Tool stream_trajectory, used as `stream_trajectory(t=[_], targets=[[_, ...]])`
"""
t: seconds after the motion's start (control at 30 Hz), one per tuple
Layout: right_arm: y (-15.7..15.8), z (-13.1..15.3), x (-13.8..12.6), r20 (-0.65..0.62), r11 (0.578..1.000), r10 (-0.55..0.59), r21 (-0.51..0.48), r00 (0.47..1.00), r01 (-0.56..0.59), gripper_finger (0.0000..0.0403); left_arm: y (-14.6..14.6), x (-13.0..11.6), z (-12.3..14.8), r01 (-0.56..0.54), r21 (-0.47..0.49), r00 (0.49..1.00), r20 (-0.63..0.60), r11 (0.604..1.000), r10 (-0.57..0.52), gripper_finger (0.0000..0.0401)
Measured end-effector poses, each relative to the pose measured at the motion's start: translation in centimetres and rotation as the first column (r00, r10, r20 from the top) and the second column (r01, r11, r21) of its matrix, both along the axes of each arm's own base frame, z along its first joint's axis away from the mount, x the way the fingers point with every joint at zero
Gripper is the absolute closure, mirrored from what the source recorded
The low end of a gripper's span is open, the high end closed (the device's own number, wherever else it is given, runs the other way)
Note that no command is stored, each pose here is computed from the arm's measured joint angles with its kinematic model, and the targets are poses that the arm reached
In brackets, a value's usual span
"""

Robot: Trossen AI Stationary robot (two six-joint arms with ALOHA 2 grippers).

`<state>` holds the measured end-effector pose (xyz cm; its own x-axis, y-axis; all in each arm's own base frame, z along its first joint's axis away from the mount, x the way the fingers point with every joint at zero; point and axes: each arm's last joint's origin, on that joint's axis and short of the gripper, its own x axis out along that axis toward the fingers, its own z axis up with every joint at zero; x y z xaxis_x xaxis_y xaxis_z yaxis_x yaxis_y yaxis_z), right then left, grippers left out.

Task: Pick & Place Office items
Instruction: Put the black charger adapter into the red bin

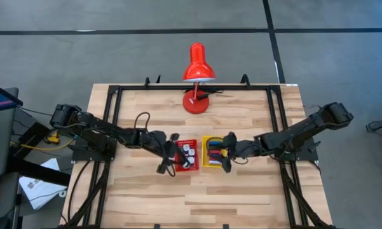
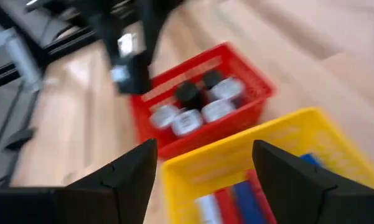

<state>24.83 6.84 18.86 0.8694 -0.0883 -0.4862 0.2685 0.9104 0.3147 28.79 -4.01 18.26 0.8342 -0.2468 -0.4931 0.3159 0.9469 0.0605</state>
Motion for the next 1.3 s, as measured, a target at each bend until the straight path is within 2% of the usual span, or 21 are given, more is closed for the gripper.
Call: stream_trajectory(t=[0.23, 0.53, 0.67, 0.8, 0.93, 1.07, 1.3], targets=[[-1.1, -0.7, -0.1, 0.049, 0.994, -0.094, -0.056, 0.994, 0.097, 0.0147, 0.1, -0.4, -0.9, -0.044, -0.049, 0.993, -0.11, 0.998, 0.038, 0.0257], [-1.1, -1.5, 0.7, 0.06, 0.991, -0.081, -0.098, 0.995, 0.086, 0.0147, 1.4, -0.3, -1.2, -0.123, -0.092, 0.982, -0.159, 0.988, 0.107, 0.0258], [-1.0, -2.5, 1.1, 0.036, 0.991, -0.08, -0.106, 0.996, 0.084, 0.0147, 1.6, 0.0, -1.9, -0.103, -0.151, 0.98, -0.185, 0.983, 0.074, 0.0258], [-0.9, -3.3, 1.4, 0.015, 0.991, -0.078, -0.11, 0.997, 0.08, 0.0147, 1.8, 0.2, -2.6, -0.117, -0.169, 0.973, -0.217, 0.979, 0.078, 0.0258], [-0.8, -3.6, 1.5, 0.009, 0.991, -0.078, -0.112, 0.997, 0.079, 0.0147, 1.9, 0.2, -2.8, -0.124, -0.167, 0.971, -0.224, 0.978, 0.085, 0.0258], [-0.8, -3.4, 1.6, 0.03, 0.991, -0.078, -0.105, 0.996, 0.081, 0.0147, 2.1, 0.3, -2.9, -0.162, -0.126, 0.967, -0.217, 0.979, 0.132, 0.0258], [-0.8, -3.3, 1.7, 0.044, 0.992, -0.078, -0.1, 0.996, 0.082, 0.0147, 2.2, 0.3, -2.9, -0.171, -0.074, 0.967, -0.203, 0.982, 0.153, 0.0258]])
